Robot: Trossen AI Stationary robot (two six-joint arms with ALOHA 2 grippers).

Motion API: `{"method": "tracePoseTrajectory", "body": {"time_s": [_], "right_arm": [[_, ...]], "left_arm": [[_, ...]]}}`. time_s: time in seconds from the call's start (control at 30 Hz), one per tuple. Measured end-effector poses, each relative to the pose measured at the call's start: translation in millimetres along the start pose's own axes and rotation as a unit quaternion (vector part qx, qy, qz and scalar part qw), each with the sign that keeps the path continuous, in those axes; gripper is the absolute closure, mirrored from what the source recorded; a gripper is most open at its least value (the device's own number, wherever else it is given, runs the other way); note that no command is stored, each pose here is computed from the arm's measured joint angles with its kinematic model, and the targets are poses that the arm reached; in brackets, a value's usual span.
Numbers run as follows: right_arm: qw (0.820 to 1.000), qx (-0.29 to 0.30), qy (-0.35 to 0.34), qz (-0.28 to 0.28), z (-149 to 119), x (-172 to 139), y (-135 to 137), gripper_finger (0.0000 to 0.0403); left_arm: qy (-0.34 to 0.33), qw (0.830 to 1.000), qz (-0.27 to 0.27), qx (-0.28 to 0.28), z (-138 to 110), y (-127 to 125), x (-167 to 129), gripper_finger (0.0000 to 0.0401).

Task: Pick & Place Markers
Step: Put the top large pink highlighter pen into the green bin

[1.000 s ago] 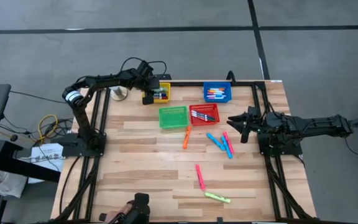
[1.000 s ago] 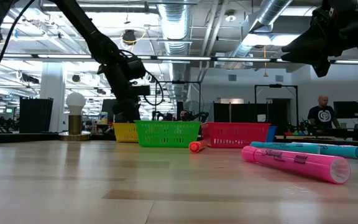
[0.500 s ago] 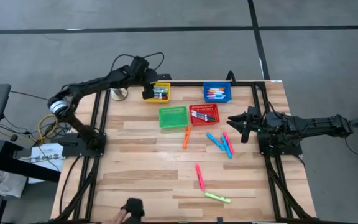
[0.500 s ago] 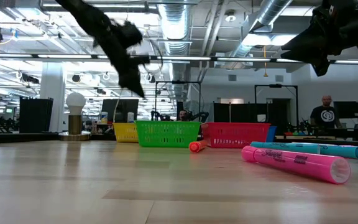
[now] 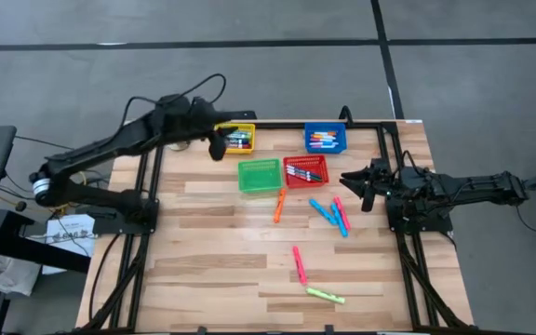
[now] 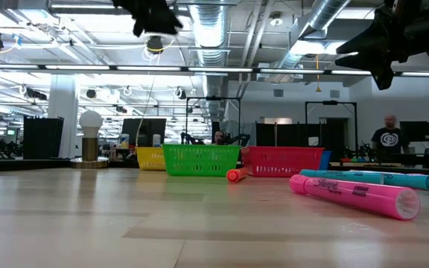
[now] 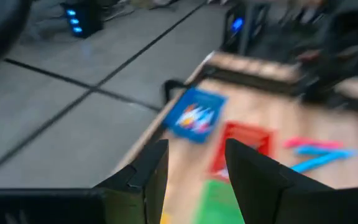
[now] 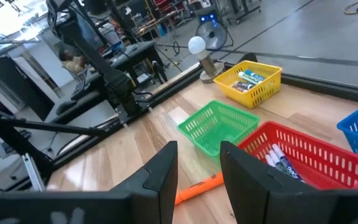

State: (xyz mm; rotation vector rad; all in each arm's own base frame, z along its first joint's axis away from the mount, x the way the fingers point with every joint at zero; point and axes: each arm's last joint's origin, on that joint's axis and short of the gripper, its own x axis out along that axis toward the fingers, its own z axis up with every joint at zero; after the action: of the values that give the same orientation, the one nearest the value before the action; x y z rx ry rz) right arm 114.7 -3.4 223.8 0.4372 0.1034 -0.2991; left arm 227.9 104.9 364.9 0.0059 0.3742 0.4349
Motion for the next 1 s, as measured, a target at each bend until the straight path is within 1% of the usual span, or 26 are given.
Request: {"method": "tracePoseTrajectory", "body": {"time_s": [0.13, 0.27, 0.4, 0.47, 0.57, 0.7, 0.87, 1.0], "right_arm": [[1.0, 0.0, 0.0, 0.001, 0, 0, 0, 0.0292], [1.0, 0.0, 0.001, 0.002, 0, 0, 0, 0.0292], [1.0, 0.0, 0.008, 0.016, -1, 0, 1, 0.0292], [0.999, 0.0, 0.015, 0.03, -1, 0, 2, 0.0292], [0.999, 0.0, 0.024, 0.047, -1, 0, 3, 0.0292], [0.999, 0.0, 0.025, 0.049, -2, 0, 3, 0.0292], [0.998, 0.0, 0.029, 0.057, -2, 0, 4, 0.0292], [0.997, 0.0, 0.037, 0.072, -2, 0, 4, 0.0292]], "left_arm": [[-0.018, 0.996, -0.053, -0.069, 6, -27, -14, 0.0243], [-0.008, 0.986, -0.108, -0.126, 6, -54, -19, 0.0243], [0.014, 0.976, -0.155, -0.152, 3, -81, -21, 0.0243], [0.023, 0.973, -0.17, -0.157, 1, -95, -23, 0.0243], [0.037, 0.974, -0.168, -0.148, -4, -116, -21, 0.0243], [0.063, 0.979, -0.149, -0.123, -17, -146, -9, 0.0243], [0.125, 0.975, -0.138, -0.12, -44, -178, 18, 0.0243], [0.169, 0.972, -0.12, -0.108, -66, -194, 43, 0.0243]]}}
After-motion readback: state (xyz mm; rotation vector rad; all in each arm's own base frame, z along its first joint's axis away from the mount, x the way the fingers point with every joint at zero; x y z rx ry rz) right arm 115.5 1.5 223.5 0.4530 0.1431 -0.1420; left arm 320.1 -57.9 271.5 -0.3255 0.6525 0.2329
